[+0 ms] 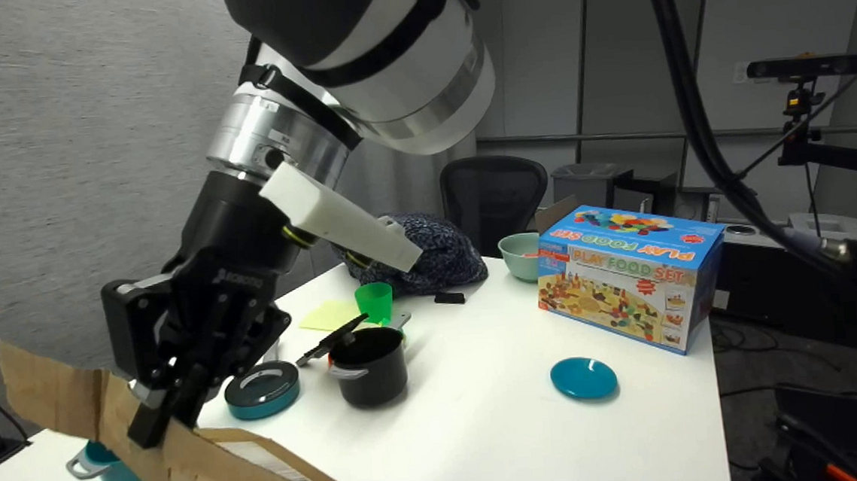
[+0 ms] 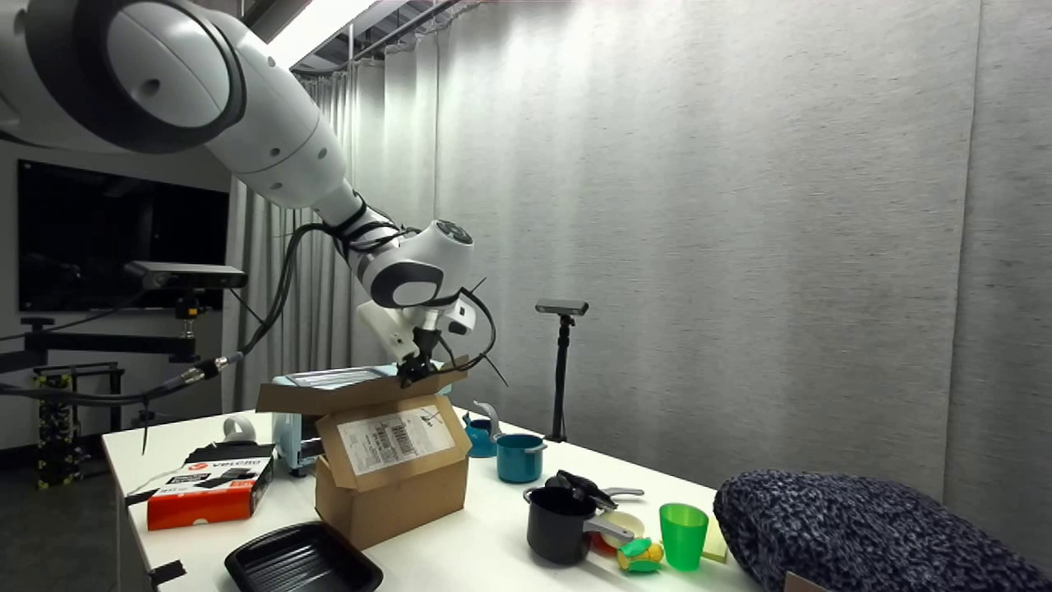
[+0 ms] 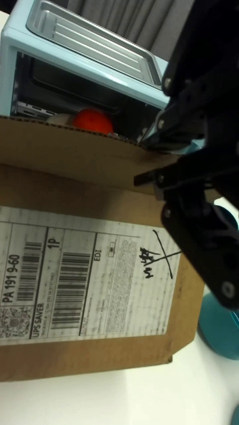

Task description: Close the box

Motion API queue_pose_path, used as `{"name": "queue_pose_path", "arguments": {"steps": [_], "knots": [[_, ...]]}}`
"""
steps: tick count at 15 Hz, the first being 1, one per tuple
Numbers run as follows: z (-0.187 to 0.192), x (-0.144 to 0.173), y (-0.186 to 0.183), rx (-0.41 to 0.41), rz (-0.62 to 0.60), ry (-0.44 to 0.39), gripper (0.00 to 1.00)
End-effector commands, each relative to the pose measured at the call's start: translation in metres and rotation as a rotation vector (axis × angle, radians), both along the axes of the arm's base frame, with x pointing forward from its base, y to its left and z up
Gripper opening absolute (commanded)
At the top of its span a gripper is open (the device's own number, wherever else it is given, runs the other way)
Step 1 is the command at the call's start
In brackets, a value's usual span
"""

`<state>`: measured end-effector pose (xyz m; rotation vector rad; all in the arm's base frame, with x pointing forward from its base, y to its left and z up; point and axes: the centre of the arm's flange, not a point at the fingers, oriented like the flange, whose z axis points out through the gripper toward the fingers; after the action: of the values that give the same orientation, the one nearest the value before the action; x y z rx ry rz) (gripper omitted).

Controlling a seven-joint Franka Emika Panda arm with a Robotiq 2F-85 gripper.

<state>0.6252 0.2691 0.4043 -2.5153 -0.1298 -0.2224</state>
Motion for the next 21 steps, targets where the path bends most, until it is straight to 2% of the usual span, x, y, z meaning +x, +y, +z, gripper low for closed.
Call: {"name": "queue_pose_path", "arguments": {"steps": [1, 6, 8, 12, 14, 18, 21], "knots": [[0.002, 0.007, -0.006, 0.011, 0.012, -0.043, 0.52], [0.020, 0.011, -0.014, -0.041, 0.066, -0.095, 0.89], [0.032, 0.019, -0.015, -0.047, 0.072, -0.138, 1.00], [0.068, 0.035, -0.020, -0.008, 0.056, -0.224, 1.00], [0.085, 0.041, -0.022, -0.021, 0.069, -0.240, 1.00], [0.106, 0.038, -0.047, -0.197, 0.190, -0.166, 1.00], [0.128, 0.034, -0.080, -0.268, 0.235, -0.106, 1.00]]}}
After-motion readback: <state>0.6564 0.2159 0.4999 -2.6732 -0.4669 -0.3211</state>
